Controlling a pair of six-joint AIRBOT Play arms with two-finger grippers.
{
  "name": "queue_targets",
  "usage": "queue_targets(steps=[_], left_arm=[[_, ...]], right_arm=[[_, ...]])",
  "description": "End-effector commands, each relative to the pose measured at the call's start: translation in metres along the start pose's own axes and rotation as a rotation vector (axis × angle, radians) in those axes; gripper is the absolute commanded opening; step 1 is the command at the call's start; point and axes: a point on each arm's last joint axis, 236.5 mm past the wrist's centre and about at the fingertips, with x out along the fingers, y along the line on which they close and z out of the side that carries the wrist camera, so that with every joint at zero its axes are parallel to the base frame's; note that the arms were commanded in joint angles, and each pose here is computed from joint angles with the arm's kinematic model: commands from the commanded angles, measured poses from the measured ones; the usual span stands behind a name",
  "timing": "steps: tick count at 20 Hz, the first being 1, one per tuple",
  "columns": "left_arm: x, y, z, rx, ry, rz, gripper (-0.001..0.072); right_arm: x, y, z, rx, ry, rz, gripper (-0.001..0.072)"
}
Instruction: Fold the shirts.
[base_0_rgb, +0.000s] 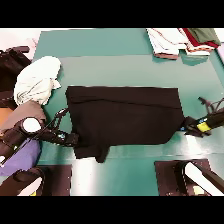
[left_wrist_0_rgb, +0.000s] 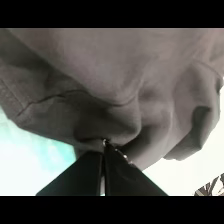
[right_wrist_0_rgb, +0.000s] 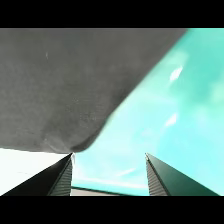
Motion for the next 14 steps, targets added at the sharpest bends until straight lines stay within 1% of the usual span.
queue_targets(steps=[1,2,3,4,5,6,10,12,14], left_arm=[[-0.002,-0.003,0.004,0.007,-0.011,-0.002,0.002],[-0.002,-0.003,0.003,0.007,-0.01,-0.002,0.0019],[-0.002,-0.002,0.002,0.008,-0.006,-0.001,0.0019],[-0.003,-0.002,0.0,0.012,0.006,0.003,0.0019],[-0.005,0.0,-0.003,0.023,0.023,0.017,0.0018],[-0.009,0.003,-0.006,0.035,0.041,0.041,0.0017],[-0.042,0.001,-0.025,0.05,0.011,0.093,0.0017],[-0.059,-0.006,-0.048,0.037,0.008,0.085,0.0017],[-0.071,-0.011,-0.064,0.023,-0.004,0.079,0.0017]], right_arm=[[0.045,0.02,-0.013,0.052,0.032,0.115,0.0483],[0.05,0.027,-0.01,0.035,0.03,0.122,0.0424],[0.054,0.031,-0.008,0.009,0.03,0.118,0.0339],[0.057,0.032,-0.009,-0.018,0.033,0.099,0.0193],[0.059,0.034,-0.01,-0.044,0.036,0.09,0.0097],[0.058,0.035,-0.012,-0.066,0.036,0.08,0.0018],[0.026,0.022,-0.029,-0.155,-0.005,-0.015,0.0018],[-0.002,0.014,-0.041,-0.192,-0.025,-0.086,0.0018],[-0.03,0.009,-0.041,-0.196,-0.104,-0.159,0.0018]])
